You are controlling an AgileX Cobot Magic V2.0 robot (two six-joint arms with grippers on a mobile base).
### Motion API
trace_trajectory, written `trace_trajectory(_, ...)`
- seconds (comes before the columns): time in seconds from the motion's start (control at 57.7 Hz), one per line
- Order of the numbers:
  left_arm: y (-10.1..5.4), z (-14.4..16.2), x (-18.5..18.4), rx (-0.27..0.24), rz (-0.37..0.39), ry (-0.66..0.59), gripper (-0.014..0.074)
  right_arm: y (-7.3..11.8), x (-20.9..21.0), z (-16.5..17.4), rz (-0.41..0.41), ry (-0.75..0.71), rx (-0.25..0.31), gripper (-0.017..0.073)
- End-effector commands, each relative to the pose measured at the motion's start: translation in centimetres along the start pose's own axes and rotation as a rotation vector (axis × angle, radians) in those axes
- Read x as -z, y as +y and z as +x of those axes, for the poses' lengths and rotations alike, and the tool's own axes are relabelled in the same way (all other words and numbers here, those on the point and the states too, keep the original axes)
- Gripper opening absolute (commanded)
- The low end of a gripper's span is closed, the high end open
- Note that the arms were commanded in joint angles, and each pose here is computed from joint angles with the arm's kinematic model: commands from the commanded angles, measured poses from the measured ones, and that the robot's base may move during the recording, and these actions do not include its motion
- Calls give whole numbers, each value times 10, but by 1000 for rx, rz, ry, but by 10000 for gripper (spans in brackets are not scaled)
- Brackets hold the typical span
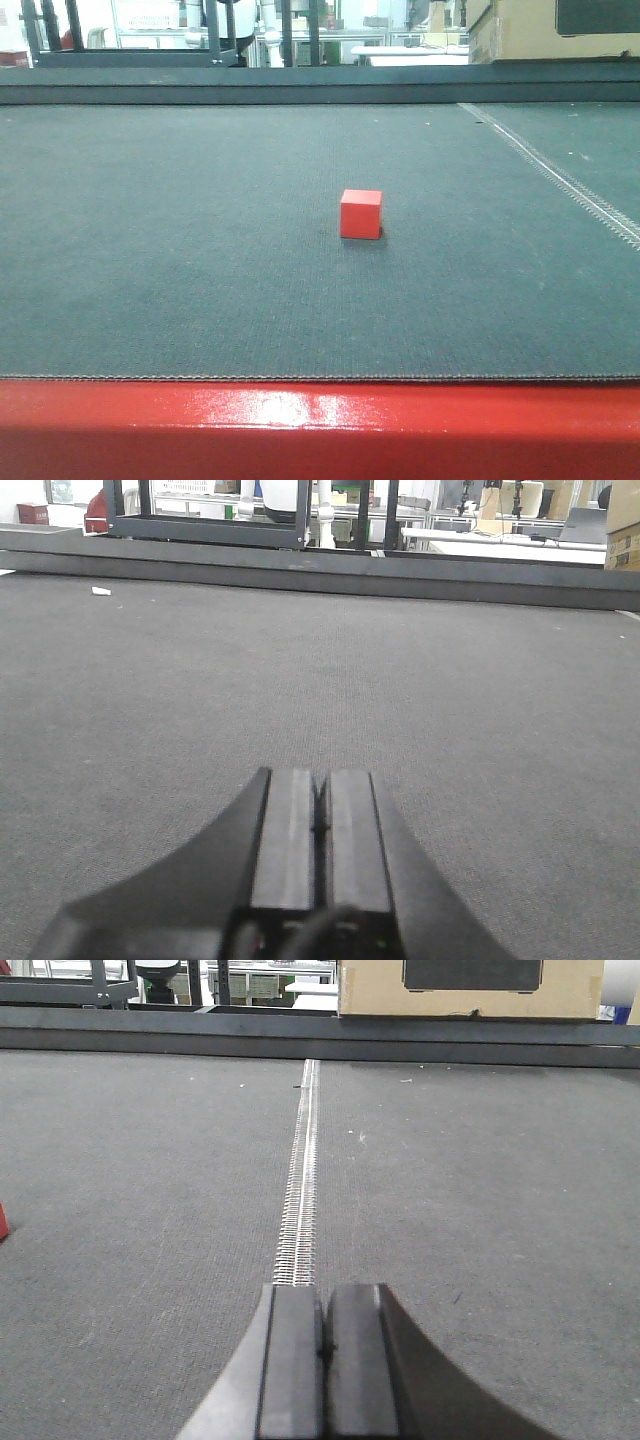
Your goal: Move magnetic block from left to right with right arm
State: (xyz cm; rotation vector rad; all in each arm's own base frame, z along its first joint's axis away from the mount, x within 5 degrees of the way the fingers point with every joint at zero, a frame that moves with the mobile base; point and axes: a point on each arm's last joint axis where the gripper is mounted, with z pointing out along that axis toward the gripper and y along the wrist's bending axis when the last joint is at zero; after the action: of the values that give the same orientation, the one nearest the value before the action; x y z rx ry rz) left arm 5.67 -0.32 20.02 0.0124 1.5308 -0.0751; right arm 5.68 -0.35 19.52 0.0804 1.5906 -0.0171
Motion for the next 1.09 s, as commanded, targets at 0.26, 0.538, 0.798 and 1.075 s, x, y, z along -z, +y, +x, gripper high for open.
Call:
trace_trajectory(0.26, 1, -5, 1, 10, -6, -87, -126, 0, 2, -9, 5, -110, 20, 56)
trace_trajectory(0.538, 1, -5, 1, 10, -6, -87, -126, 0, 2, -5, 7, -67, 30, 56)
trace_trajectory(0.798, 1, -5, 1, 10, -6, -87, -126, 0, 2, -8, 5, -101, 30, 56)
trace_trajectory(1.075, 1, -5, 1, 10, -6, -87, -126, 2, 9, -51, 3, -164, 9, 56)
